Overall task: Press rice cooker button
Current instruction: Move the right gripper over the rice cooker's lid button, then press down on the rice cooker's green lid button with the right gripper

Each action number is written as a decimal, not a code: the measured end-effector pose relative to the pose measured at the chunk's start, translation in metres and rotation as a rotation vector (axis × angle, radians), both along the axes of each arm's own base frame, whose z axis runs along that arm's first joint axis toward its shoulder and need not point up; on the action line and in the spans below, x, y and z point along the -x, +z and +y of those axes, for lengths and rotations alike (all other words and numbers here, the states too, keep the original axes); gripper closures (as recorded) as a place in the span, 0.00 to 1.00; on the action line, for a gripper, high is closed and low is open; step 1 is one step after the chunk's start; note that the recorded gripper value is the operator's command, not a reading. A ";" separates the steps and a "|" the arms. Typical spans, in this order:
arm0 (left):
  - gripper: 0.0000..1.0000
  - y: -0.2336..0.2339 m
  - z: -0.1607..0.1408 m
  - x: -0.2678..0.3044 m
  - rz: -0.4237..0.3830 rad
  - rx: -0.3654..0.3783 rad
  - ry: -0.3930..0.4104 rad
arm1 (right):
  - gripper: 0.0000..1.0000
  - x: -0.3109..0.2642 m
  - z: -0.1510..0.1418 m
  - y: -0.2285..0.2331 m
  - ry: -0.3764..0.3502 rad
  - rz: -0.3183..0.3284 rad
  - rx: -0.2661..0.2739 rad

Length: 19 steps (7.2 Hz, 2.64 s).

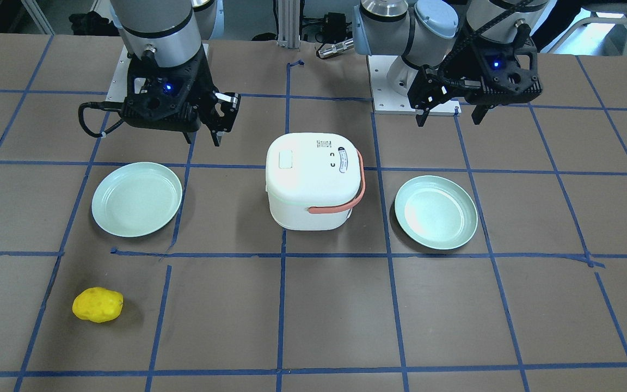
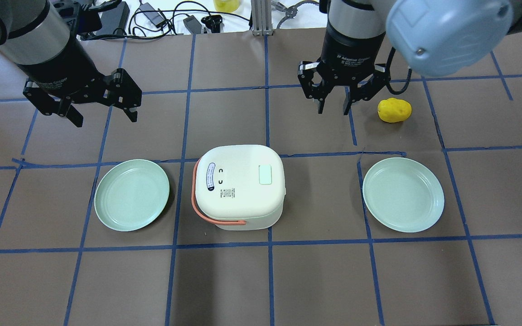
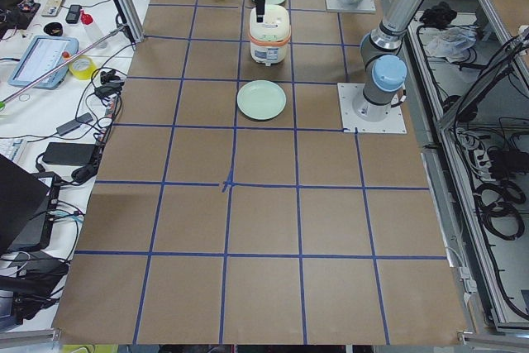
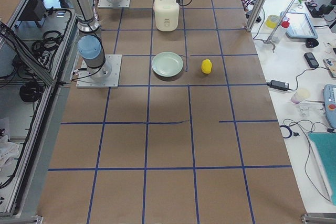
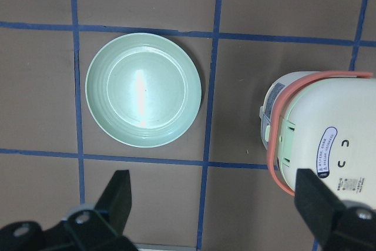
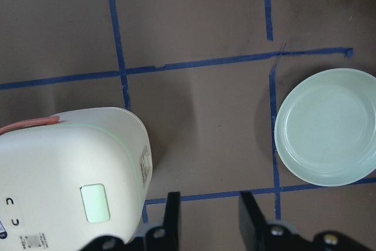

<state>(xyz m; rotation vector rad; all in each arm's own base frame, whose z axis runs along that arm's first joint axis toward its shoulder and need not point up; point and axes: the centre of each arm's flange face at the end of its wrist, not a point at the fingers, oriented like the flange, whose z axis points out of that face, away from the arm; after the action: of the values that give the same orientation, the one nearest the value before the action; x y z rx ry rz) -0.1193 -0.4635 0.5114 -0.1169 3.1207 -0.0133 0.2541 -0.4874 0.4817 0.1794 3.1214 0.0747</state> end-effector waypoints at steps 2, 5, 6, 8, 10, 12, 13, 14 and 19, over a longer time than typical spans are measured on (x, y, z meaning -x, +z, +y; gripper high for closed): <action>0.00 0.000 0.000 0.000 0.000 0.000 0.000 | 1.00 -0.023 0.009 -0.027 -0.022 -0.018 -0.016; 0.00 0.000 0.000 0.000 0.000 0.000 0.001 | 1.00 -0.054 0.022 -0.052 -0.066 -0.046 -0.033; 0.00 0.000 0.000 0.000 0.000 0.000 0.001 | 1.00 -0.069 0.028 -0.059 -0.068 -0.048 -0.033; 0.00 0.000 0.000 0.000 0.000 0.000 0.001 | 1.00 -0.092 0.039 -0.070 -0.063 -0.040 -0.032; 0.00 0.000 0.000 0.000 0.000 0.000 0.001 | 1.00 -0.099 0.040 -0.077 -0.090 -0.044 -0.024; 0.00 0.000 0.000 0.000 0.000 0.000 0.000 | 1.00 -0.100 0.039 -0.090 -0.102 -0.049 -0.014; 0.00 0.000 0.000 0.000 0.000 0.000 0.000 | 1.00 -0.101 0.039 -0.097 -0.103 -0.054 -0.008; 0.00 0.000 0.000 0.000 0.000 0.000 0.000 | 1.00 -0.100 0.040 -0.103 -0.102 -0.052 -0.008; 0.00 0.000 0.000 0.000 0.000 0.000 0.000 | 1.00 -0.103 0.043 -0.110 -0.097 -0.052 -0.016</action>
<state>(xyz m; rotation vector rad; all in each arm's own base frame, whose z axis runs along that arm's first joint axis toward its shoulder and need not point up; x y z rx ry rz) -0.1193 -0.4635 0.5114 -0.1166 3.1207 -0.0132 0.3574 -0.4444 0.3721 0.3231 3.0558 0.1007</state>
